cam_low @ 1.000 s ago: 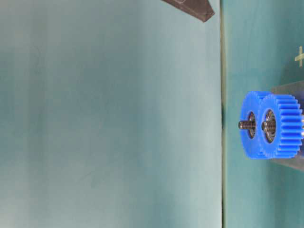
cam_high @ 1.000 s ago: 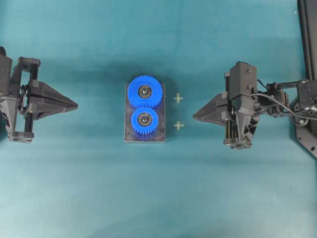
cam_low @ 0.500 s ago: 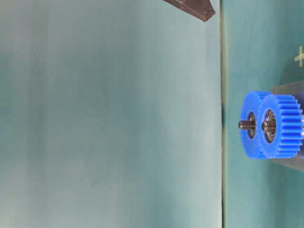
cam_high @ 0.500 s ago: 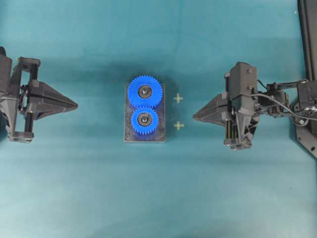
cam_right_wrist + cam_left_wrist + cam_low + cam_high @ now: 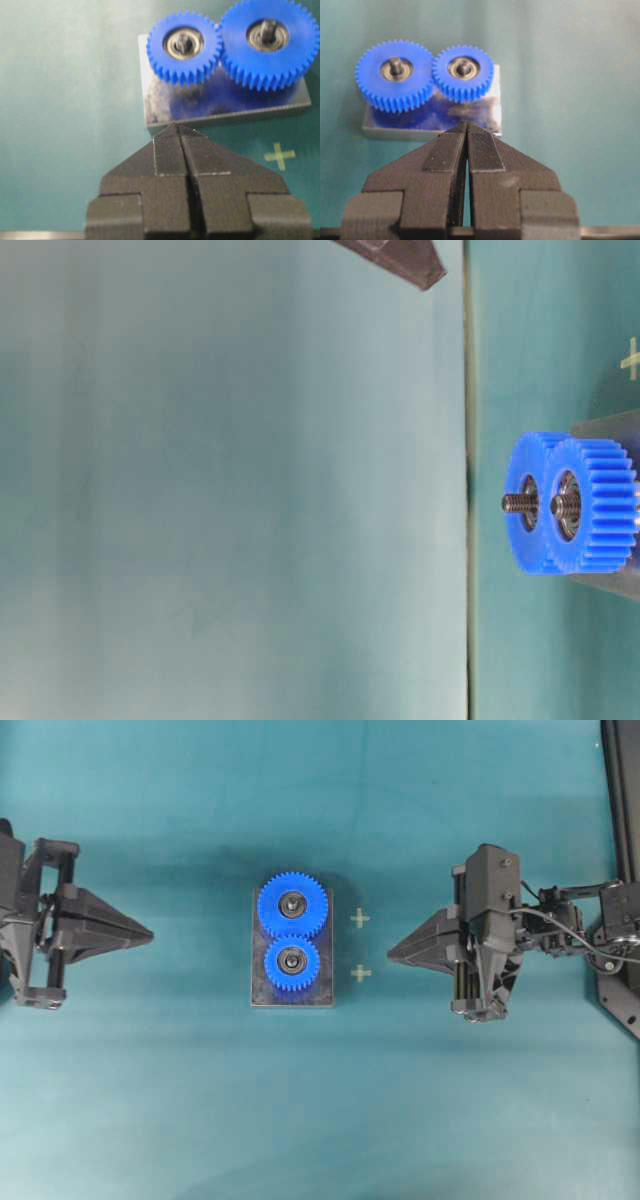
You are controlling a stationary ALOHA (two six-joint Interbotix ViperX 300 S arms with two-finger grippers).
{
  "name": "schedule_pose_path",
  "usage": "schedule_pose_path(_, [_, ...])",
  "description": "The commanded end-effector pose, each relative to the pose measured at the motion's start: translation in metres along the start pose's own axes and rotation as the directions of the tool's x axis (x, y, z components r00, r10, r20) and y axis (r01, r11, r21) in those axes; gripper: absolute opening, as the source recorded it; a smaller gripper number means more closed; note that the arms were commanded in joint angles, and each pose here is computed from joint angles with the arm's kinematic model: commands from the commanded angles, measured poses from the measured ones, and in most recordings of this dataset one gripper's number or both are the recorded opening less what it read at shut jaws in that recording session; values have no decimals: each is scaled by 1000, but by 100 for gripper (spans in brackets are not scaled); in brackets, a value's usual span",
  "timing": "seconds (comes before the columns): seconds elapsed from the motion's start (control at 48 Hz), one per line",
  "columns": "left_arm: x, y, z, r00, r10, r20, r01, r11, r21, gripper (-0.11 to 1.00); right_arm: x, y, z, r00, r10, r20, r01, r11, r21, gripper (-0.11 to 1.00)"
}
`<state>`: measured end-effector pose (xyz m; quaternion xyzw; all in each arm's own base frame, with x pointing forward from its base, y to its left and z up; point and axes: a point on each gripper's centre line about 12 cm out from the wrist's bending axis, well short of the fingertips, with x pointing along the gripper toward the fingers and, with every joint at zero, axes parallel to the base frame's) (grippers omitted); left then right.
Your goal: Fit the small gear onto the shaft.
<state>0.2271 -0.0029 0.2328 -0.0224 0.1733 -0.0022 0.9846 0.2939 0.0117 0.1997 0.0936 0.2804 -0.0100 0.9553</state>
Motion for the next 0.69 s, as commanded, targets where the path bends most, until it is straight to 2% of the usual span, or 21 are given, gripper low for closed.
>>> schedule_pose_path(0.0, [-3,-1,7,1000,-3,27,3,1000,2,0,-1,2,4,1000,8,22,-8,1000,-12,-1])
schedule_pose_path(0.667, [-5,-1,7,999,-3,35,3,1000,1,0,-1,3,10,997,19,79,-18,1000,-14,-1])
